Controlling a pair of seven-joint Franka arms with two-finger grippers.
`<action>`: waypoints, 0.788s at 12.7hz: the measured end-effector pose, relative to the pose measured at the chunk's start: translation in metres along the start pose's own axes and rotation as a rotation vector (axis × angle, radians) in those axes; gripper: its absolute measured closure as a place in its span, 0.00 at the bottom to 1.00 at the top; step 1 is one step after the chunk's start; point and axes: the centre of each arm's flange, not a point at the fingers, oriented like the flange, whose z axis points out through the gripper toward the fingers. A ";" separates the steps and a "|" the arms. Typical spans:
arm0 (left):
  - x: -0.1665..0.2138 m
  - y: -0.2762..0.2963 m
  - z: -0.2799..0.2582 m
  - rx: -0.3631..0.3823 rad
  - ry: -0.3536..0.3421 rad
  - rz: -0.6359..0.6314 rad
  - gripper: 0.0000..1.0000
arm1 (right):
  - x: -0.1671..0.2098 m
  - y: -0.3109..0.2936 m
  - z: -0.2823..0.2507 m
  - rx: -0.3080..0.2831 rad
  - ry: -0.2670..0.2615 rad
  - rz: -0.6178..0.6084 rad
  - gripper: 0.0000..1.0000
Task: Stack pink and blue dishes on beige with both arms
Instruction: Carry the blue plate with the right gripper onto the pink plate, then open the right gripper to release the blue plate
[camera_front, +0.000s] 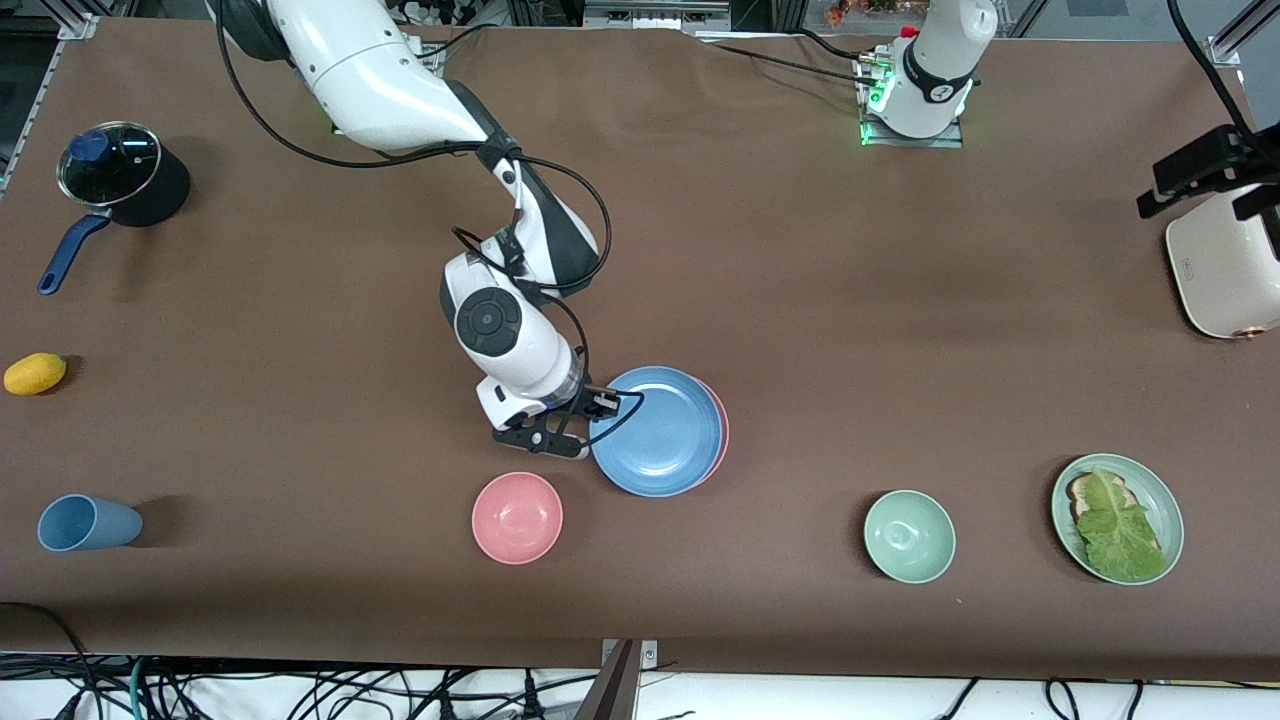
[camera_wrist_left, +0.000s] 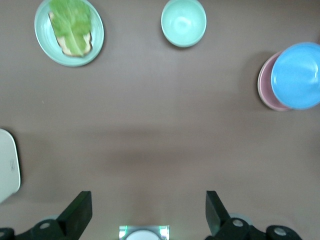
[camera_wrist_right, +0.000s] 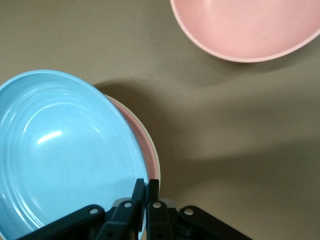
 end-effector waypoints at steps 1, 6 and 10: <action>-0.001 0.000 0.007 0.000 -0.024 0.000 0.00 | -0.001 -0.001 0.005 0.007 0.009 0.006 0.96; -0.015 0.009 0.023 -0.002 -0.063 0.020 0.00 | 0.000 0.002 0.029 0.019 0.029 0.014 0.96; -0.027 0.016 0.030 -0.007 -0.027 0.036 0.00 | 0.000 0.002 0.028 0.020 0.029 0.015 0.96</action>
